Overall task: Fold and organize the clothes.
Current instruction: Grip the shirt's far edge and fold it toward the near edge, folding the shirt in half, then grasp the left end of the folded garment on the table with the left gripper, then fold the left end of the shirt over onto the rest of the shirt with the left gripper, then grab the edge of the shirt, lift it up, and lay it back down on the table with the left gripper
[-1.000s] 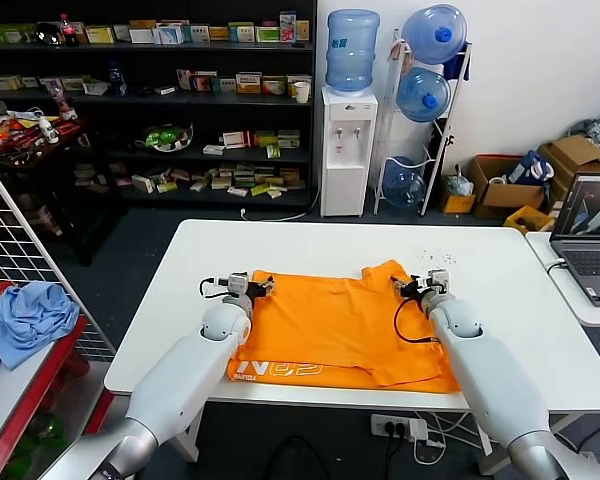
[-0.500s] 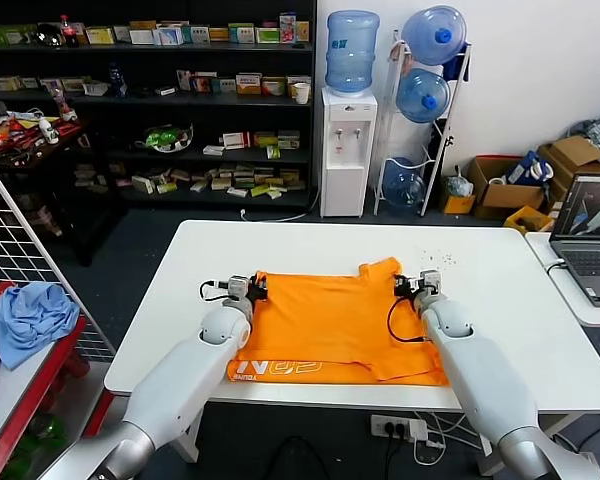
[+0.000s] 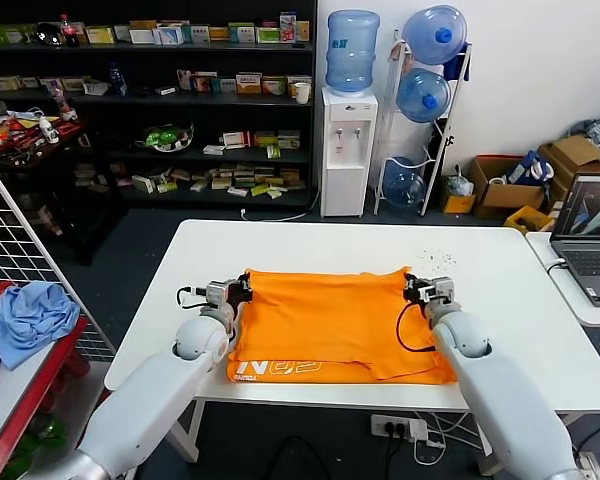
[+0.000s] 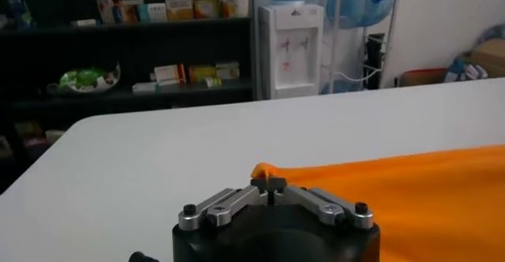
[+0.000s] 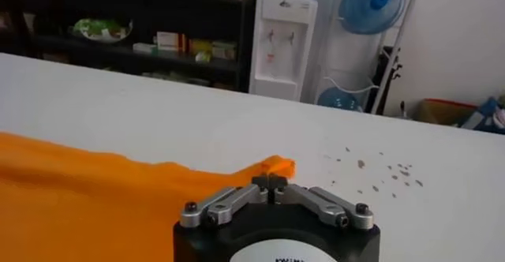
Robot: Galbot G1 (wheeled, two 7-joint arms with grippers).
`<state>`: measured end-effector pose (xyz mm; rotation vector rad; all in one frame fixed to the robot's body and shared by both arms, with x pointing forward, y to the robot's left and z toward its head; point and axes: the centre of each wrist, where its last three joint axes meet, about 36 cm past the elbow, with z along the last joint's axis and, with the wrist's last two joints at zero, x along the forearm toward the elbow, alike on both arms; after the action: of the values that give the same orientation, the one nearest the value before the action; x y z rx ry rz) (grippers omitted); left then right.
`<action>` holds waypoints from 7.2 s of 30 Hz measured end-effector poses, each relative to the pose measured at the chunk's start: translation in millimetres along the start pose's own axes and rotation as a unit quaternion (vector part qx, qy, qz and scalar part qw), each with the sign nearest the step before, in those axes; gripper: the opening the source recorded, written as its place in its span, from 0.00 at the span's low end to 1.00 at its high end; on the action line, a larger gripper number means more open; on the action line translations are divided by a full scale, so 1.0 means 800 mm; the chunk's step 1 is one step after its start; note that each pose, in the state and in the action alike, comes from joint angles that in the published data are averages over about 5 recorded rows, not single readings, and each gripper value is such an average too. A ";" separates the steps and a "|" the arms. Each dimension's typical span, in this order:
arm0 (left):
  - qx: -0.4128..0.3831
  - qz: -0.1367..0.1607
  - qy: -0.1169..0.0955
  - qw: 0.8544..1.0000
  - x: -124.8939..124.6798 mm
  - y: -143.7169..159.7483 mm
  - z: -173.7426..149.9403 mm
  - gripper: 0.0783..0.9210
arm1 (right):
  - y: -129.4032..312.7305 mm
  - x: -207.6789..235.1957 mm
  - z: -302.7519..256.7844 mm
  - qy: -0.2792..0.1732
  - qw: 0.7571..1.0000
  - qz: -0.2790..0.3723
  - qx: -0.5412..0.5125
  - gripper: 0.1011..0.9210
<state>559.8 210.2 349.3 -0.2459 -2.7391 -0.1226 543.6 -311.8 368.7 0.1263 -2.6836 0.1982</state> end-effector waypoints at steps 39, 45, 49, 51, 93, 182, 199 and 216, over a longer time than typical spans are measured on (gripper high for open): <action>0.019 0.031 0.049 0.998 0.192 -0.023 0.068 0.55 | 0.045 0.216 0.067 0.068 0.997 -0.001 0.038 0.57; 0.048 0.032 0.073 0.996 0.184 -0.025 0.074 0.72 | 0.047 0.223 0.067 0.065 0.997 -0.001 0.036 0.78; 0.063 0.030 0.088 0.994 0.176 -0.023 0.077 0.65 | 0.047 0.227 0.067 0.064 0.997 -0.001 0.035 0.87; 0.069 0.031 0.094 0.993 0.174 -0.023 0.078 0.58 | 0.048 0.228 0.067 0.062 0.997 -0.002 0.034 0.88; -0.005 -0.090 0.052 0.995 0.184 0.148 0.000 0.04 | 0.059 0.213 0.075 -0.047 0.998 0.038 0.030 0.88; 0.125 0.144 0.140 0.972 0.106 0.076 0.038 0.60 | 0.042 0.170 0.091 -0.062 0.996 0.049 0.027 0.88; 0.115 0.122 0.133 0.977 0.121 0.087 0.034 0.08 | 0.055 0.168 0.090 -0.063 0.996 0.050 0.025 0.88; -0.045 -0.048 0.127 0.990 0.160 0.243 -0.003 0.07 | 0.086 0.167 0.085 -0.067 0.997 0.038 0.029 0.88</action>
<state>480.5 420.1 410.4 -0.1141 -2.4935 -0.2830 386.5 -262.7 358.9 0.0572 -2.8188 0.3019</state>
